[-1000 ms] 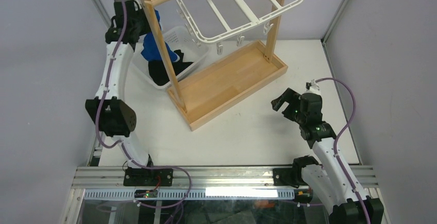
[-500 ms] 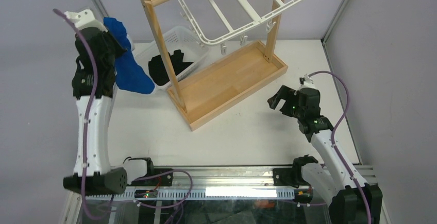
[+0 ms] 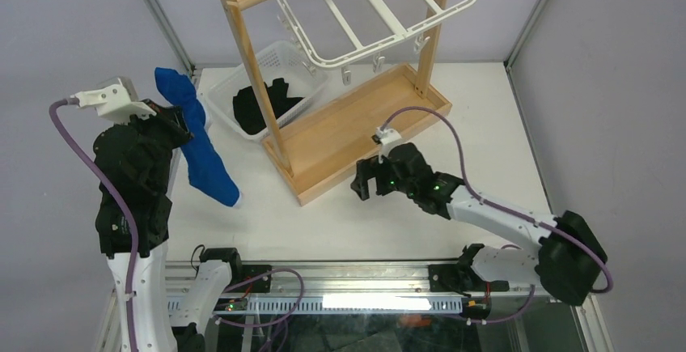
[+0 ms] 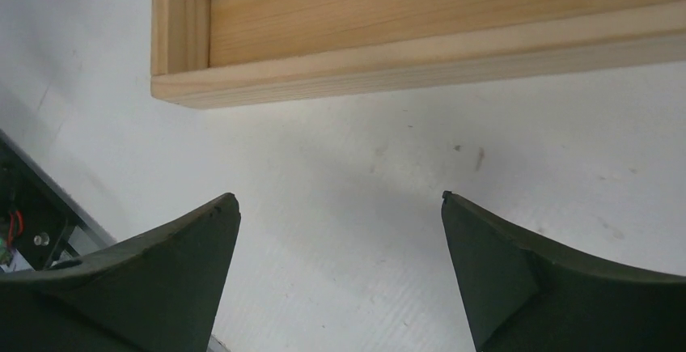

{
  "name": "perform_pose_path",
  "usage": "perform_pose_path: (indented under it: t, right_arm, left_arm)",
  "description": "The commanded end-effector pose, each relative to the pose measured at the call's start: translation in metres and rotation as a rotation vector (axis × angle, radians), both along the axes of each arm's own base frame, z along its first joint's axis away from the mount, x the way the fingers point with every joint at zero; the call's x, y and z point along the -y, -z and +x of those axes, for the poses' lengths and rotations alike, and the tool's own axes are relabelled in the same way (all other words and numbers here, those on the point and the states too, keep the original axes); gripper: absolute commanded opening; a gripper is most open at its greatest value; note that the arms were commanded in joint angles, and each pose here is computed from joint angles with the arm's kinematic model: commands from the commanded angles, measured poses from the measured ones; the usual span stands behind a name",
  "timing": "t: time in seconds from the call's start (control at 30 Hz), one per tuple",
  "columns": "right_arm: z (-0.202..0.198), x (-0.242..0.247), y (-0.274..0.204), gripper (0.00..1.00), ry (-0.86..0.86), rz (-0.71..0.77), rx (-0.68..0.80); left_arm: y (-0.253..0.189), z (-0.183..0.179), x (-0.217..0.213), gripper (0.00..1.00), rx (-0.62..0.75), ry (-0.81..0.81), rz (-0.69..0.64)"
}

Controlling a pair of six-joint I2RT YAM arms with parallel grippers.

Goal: Clip the underwear to the hanger
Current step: Move the clothesline to the center of the board.

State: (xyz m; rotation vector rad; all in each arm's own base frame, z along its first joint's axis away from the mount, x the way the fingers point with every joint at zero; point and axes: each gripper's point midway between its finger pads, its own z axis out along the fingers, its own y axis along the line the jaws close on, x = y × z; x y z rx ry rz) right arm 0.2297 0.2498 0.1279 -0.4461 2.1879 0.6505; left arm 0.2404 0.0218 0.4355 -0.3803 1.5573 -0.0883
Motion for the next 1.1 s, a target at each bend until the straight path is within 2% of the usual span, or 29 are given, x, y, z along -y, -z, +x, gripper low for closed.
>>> perform_pose_path:
  t: [0.0,0.2,0.37,0.83,1.07]
  right_arm:
    - [0.017,-0.045,-0.012,1.00,-0.033,0.017,0.134]
    - [0.016,-0.095,0.017,0.99,-0.126,0.057,0.117]
    - [0.028,-0.115,0.039,1.00,-0.133,0.038,0.099]
    - [0.109,-0.161,0.056,0.99,0.007,-0.002,0.153]
    - [0.164,-0.153,0.050,0.99,0.085,0.026,0.152]
  left_arm:
    - [0.010,-0.015,0.006,0.00,-0.013,0.026,-0.010]
    - [0.011,-0.024,0.008,0.00,-0.005,0.038,-0.018]
    - [0.015,-0.020,0.012,0.00,-0.018,0.057,-0.019]
    - [0.018,-0.019,0.024,0.00,-0.028,0.131,-0.007]
    - [0.029,-0.012,0.031,0.00,-0.061,0.172,-0.004]
